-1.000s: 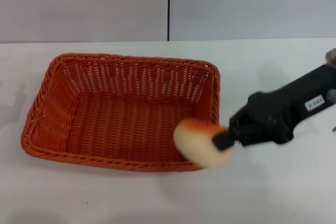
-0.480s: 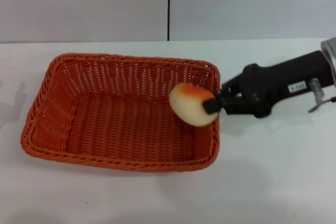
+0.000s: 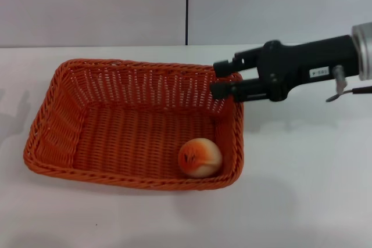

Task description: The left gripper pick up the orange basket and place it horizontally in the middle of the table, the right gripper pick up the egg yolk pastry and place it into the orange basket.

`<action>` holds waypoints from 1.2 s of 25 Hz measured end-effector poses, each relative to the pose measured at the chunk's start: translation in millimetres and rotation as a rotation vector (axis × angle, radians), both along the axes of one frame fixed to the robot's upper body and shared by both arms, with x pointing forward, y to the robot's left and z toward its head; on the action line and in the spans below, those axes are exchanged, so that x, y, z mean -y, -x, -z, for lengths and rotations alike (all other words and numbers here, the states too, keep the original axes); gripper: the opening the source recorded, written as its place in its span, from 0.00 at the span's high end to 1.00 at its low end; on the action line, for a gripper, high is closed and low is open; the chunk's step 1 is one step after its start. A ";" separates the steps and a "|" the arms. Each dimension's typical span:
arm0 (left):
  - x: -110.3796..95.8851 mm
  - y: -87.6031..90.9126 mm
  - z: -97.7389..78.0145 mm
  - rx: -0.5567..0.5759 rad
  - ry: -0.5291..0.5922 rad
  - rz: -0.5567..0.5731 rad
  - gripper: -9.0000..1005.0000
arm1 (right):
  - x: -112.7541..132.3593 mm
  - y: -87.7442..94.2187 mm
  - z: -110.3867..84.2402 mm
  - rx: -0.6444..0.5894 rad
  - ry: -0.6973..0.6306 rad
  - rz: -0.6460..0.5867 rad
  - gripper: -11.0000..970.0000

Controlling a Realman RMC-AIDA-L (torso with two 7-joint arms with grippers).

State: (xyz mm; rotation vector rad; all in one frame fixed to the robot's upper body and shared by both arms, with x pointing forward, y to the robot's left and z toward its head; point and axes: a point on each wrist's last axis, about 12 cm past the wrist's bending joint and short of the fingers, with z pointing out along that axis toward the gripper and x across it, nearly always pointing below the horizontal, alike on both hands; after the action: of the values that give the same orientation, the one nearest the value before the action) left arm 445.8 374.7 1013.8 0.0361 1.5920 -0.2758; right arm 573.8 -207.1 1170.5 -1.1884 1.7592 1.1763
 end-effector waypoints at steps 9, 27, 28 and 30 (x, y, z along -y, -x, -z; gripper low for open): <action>2.2 7.4 6.7 0.009 -0.038 -0.060 0.45 | 35.1 10.6 -4.4 0.129 -0.148 0.166 0.46; -22.6 21.1 4.7 0.072 -0.022 -0.329 0.45 | 152.4 71.1 76.8 0.498 -0.554 1.013 0.46; -21.6 21.5 5.9 0.073 -0.012 -0.348 0.45 | 153.2 71.8 77.4 0.511 -0.559 1.029 0.46; -19.3 21.5 7.6 0.073 0.005 -0.370 0.45 | 154.4 73.2 78.2 0.521 -0.564 1.048 0.46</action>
State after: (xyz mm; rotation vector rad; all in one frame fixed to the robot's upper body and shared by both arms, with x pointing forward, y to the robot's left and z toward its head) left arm 424.3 394.0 1006.2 -0.2472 1.4926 0.0103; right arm 500.6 -361.5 1092.4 -0.1132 1.2089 0.5561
